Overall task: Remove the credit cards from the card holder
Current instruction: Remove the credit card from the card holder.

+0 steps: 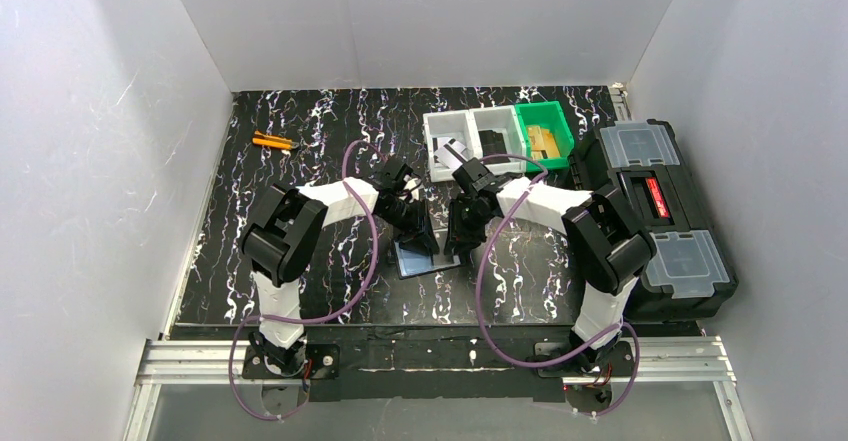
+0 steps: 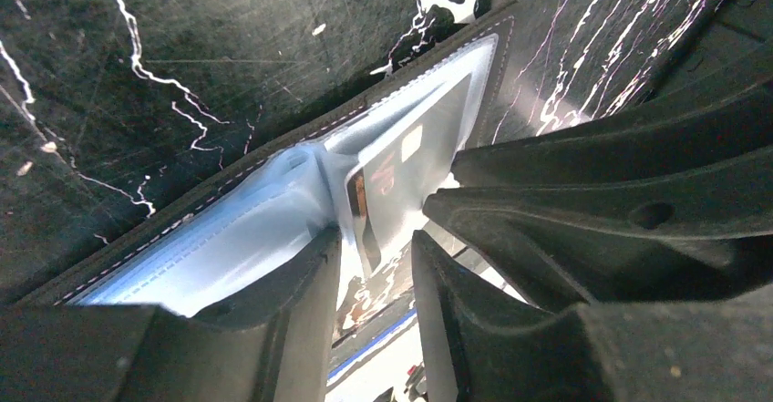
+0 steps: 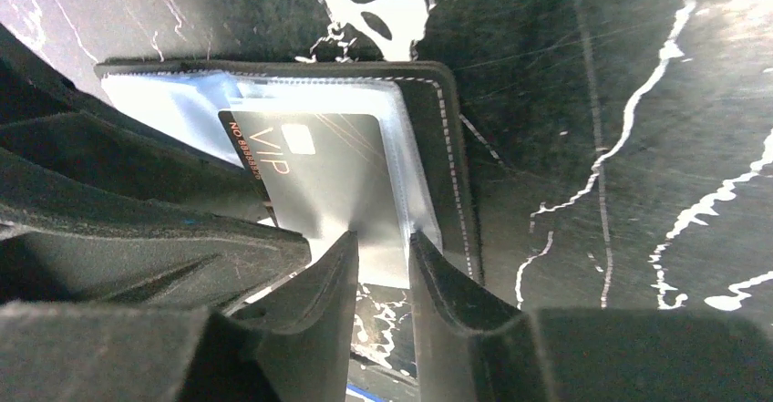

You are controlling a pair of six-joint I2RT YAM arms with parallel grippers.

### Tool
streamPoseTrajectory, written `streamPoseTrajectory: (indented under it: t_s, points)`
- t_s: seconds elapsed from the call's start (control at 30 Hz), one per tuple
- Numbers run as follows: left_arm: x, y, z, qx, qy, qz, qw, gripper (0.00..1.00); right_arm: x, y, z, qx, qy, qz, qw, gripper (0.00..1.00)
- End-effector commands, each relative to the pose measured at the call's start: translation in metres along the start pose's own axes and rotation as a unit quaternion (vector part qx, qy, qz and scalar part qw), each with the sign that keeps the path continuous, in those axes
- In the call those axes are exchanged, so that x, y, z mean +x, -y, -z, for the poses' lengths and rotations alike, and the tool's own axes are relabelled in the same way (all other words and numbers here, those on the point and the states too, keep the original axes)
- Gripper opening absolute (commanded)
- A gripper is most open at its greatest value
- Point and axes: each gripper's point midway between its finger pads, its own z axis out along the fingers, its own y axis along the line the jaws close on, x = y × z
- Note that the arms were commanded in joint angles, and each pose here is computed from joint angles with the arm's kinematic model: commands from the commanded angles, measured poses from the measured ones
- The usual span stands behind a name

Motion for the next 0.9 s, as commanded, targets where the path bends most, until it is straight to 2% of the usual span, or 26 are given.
streamPoseTrajectory:
  t_s: [0.0, 0.1, 0.87]
  points:
    - [0.007, -0.019, -0.010, -0.021, -0.010, 0.011, 1.000, 0.34, 0.015, -0.005, -0.014, 0.004, -0.028, 0.011, 1.000, 0.33]
    - [0.008, -0.019, -0.010, -0.016, -0.010, 0.013, 1.000, 0.33, 0.017, -0.007, -0.017, 0.002, -0.032, 0.012, 0.999, 0.29]
    - [0.007, -0.009, 0.018, 0.003, 0.016, 0.009, 1.000, 0.24, 0.020, 0.004, -0.025, 0.022, -0.047, -0.003, 0.999, 0.21]
